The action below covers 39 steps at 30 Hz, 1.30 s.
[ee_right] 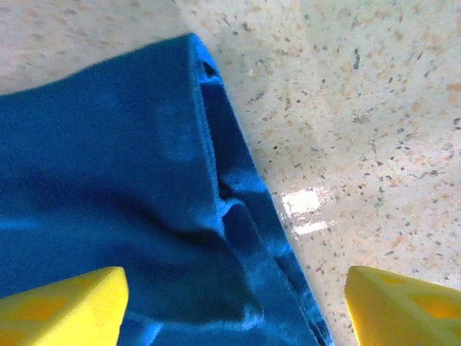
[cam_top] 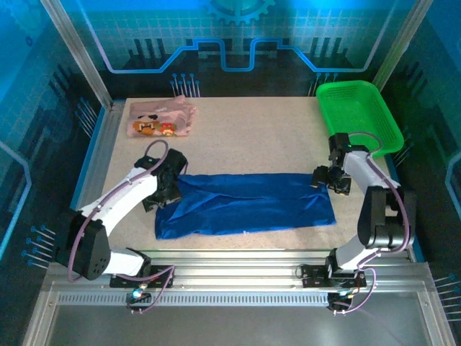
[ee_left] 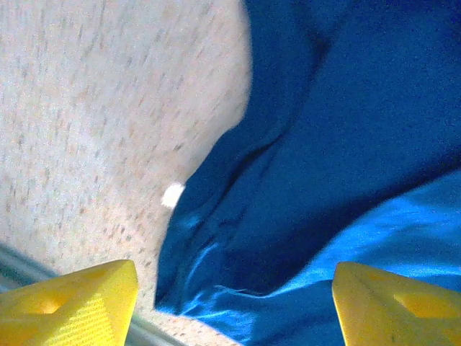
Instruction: Fold and stack the t-shirts
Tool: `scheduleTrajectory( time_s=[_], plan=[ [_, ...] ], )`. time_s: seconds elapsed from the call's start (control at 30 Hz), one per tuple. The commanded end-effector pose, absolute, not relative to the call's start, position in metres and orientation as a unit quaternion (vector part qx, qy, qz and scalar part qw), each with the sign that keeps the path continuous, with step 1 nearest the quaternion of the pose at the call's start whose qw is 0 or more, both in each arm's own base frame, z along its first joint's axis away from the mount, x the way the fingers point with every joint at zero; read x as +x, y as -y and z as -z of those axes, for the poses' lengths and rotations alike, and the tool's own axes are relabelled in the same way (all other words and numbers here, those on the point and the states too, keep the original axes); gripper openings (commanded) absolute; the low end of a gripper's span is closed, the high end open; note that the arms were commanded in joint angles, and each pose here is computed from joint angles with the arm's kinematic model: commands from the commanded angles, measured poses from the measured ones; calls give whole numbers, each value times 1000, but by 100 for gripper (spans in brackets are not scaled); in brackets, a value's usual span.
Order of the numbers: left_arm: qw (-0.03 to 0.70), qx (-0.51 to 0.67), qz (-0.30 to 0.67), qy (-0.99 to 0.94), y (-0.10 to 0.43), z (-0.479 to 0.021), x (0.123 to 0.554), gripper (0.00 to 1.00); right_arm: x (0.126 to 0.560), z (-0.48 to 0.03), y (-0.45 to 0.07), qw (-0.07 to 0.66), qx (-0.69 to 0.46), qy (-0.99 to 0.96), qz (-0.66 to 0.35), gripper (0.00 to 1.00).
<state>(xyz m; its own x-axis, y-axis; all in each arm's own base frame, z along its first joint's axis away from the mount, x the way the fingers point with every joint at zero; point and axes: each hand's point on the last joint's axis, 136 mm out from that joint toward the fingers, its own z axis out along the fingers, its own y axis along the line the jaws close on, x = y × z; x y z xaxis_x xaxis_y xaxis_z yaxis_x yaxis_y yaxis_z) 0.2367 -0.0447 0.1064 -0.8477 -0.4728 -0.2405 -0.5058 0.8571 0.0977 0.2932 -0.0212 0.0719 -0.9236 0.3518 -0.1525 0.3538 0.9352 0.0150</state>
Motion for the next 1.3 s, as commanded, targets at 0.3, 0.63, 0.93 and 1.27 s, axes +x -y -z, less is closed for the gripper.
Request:
scheduleTrajectory(
  time_s=[0.3, 0.63, 0.93, 1.27],
  plan=[
    [75, -122, 57, -988, 120, -95, 286, 63, 300, -134, -41, 185, 46, -968, -162, 92],
    [63, -134, 15, -989, 102, -55, 305, 52, 302, -139, -50, 192, 34, -964, -179, 92],
    [65, -117, 12, -991, 106, -32, 333, 50, 304, -140, -51, 192, 37, -964, -181, 92],
    [53, -108, 35, -992, 113, -26, 324, 32, 304, -136, -49, 191, 44, -965, -175, 92]
  ],
)
